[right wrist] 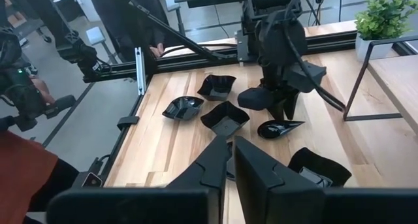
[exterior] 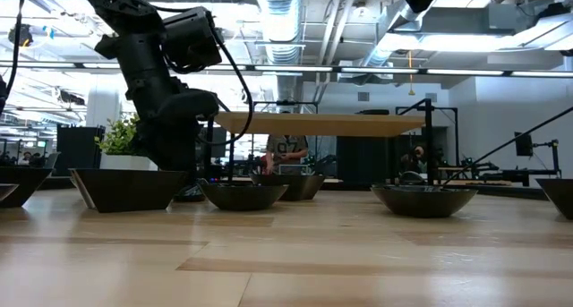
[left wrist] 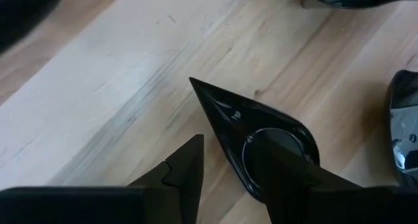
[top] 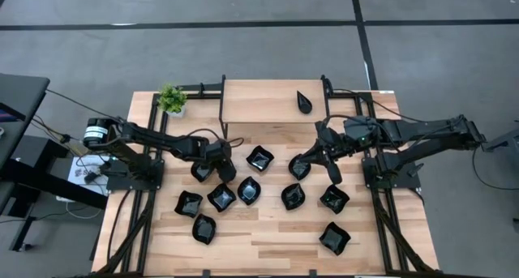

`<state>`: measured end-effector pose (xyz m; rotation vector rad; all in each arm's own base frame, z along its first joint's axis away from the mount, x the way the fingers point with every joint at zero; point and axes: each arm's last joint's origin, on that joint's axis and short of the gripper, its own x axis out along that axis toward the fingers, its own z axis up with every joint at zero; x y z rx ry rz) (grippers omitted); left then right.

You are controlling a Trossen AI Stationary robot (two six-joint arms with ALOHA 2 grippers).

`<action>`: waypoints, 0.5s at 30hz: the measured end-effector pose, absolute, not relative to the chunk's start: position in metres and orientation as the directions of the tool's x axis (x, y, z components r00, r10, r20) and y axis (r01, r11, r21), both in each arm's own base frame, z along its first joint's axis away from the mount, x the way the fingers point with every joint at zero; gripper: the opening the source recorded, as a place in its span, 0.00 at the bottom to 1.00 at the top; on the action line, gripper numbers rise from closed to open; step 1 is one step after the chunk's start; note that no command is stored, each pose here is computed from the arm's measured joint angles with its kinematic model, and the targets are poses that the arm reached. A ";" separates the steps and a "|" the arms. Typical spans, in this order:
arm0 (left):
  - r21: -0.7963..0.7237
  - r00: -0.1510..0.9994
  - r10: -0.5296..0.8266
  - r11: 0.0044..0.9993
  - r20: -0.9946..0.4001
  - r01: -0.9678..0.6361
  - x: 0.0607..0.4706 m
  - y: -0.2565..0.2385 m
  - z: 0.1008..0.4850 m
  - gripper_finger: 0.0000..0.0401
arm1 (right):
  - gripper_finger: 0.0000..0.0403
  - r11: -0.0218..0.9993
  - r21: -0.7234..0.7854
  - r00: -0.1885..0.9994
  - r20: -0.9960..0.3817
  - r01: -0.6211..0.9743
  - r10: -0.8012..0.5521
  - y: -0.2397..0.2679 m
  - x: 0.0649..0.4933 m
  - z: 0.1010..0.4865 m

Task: Pick & Place Mini shaped plates
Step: Stack the black drop shaped plate on top of the black drop shaped plate on the shelf

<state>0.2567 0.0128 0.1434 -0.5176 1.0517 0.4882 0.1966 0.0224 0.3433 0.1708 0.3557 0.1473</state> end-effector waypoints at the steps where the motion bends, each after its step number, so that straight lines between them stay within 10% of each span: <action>1: -0.168 0.414 0.128 0.778 -0.901 -0.605 0.257 0.013 0.143 0.33 | 0.05 0.975 0.192 0.927 -0.333 -0.113 0.173 0.022 0.197 0.343; 15: -0.197 0.424 0.095 0.780 -0.901 -0.594 0.258 0.013 0.144 0.17 | 0.05 0.975 0.191 0.927 -0.333 -0.113 0.173 0.022 0.197 0.343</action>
